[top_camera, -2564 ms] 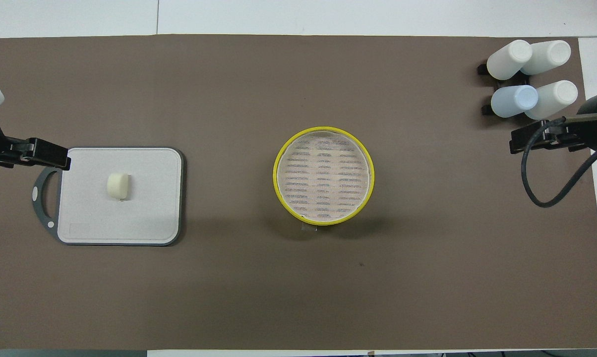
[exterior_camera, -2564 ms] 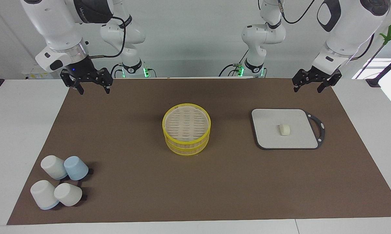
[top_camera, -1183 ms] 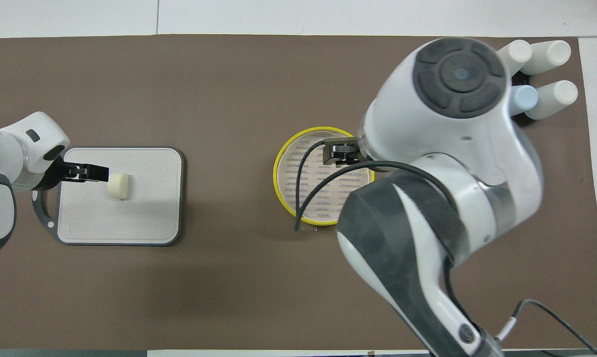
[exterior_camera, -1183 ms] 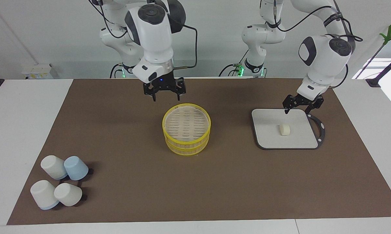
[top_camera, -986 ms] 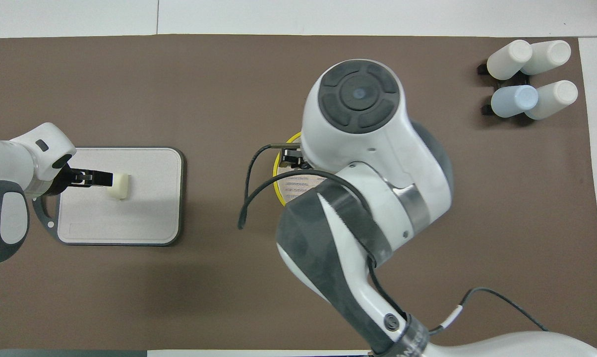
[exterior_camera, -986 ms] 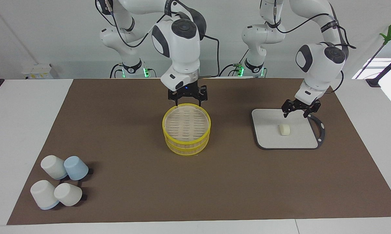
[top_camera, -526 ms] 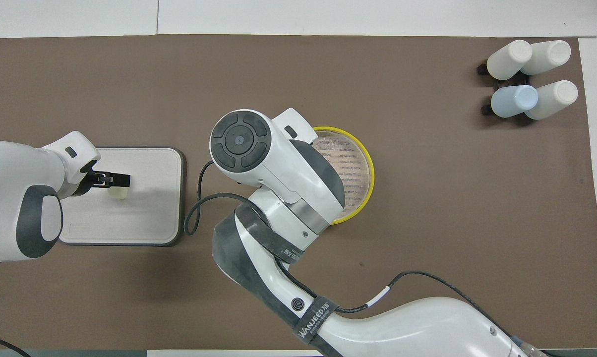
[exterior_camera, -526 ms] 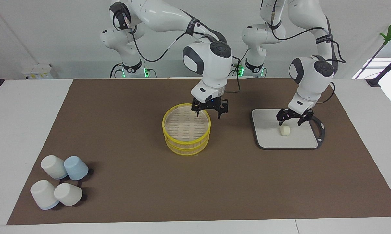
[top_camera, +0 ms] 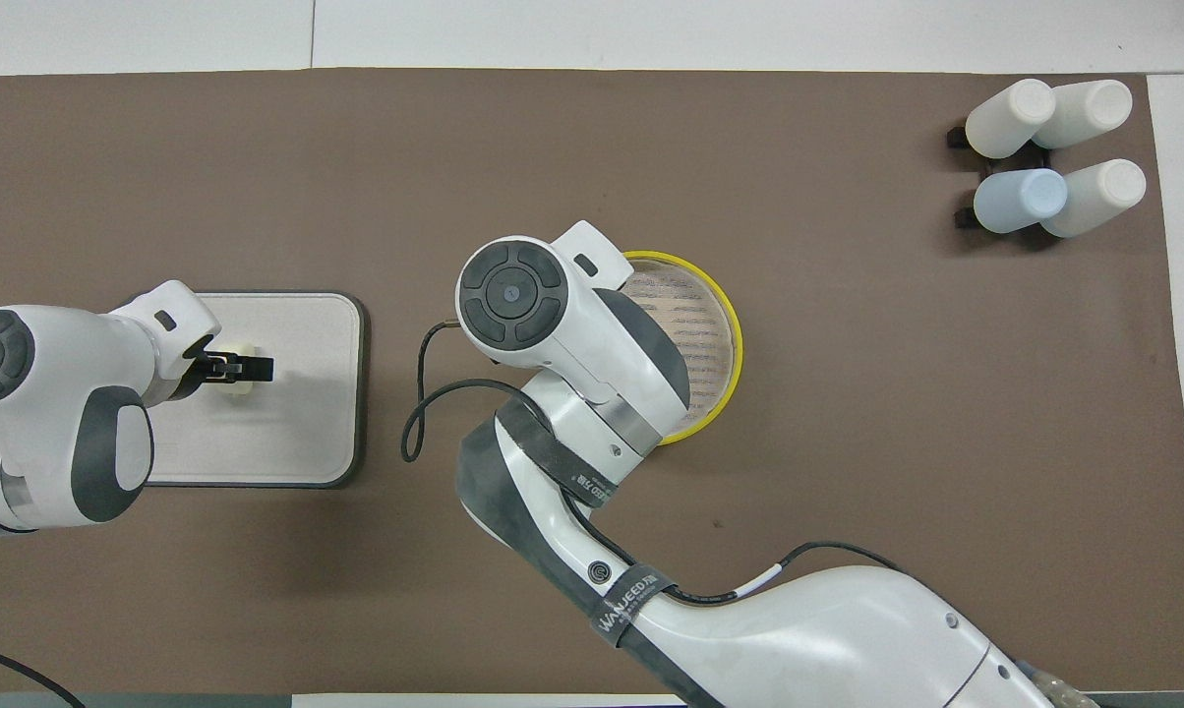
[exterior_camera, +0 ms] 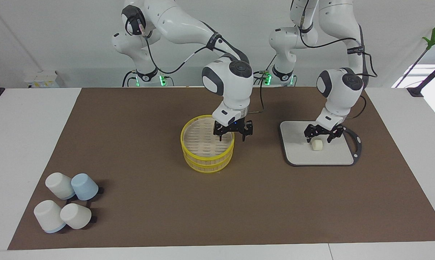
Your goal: Place bun in steamer
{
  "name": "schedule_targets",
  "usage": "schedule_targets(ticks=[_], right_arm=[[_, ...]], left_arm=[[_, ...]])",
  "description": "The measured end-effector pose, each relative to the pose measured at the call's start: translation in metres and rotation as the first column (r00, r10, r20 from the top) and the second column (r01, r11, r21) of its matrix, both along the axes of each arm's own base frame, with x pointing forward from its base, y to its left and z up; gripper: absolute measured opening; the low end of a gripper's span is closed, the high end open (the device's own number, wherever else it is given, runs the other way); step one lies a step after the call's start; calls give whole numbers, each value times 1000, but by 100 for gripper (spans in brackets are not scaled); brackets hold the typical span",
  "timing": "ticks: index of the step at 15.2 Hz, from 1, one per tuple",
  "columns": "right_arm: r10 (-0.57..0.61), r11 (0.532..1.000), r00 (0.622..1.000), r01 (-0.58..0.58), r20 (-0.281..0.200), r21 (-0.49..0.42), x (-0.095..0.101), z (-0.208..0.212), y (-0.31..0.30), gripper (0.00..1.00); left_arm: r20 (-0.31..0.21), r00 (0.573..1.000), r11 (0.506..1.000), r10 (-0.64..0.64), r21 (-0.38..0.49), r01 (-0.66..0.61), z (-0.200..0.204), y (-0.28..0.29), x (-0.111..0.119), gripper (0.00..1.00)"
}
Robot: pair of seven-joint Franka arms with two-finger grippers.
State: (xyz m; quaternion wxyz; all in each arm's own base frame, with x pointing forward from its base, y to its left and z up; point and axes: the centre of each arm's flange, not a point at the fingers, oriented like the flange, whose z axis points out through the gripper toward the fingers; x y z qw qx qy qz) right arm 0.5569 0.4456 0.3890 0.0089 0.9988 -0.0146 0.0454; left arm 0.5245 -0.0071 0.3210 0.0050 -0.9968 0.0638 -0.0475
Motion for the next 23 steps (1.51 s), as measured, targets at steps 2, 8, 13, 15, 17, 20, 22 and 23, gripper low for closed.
schedule_targets(ticks=[2,8,13,15,17,20,22,23], right_arm=[[9,1000,1000,-9,-10,-4,-8,-2,2,100],[56,998,998,-56,-25,-19,-26,4,12,100],[143,989,990,-143,-18,-18,-17,5,3,100],[146,989,989,-146,-19,-11,-14,5,0,96],[148,989,989,-149,-21,-7,-16,5,3,91],[136,991,990,-136,-28,12,-20,2,7,87],[135,991,990,-134,-29,13,-22,-1,7,77],[135,991,990,-135,-27,14,-22,-3,7,77]], left_arm=[[1,1000,1000,0,0,0,-5,0,0,100],[13,1000,1000,-5,0,5,-6,0,2,98],[16,1000,1000,-11,0,11,-14,-3,4,71],[14,1000,1000,-14,0,14,-16,-5,4,67],[14,1000,1000,-15,0,15,-16,-5,4,53],[15,1000,1000,-16,0,16,-16,-5,4,53],[15,1000,1000,-16,0,16,-16,-5,4,53],[16,1000,1000,-17,0,17,-15,-6,4,48]])
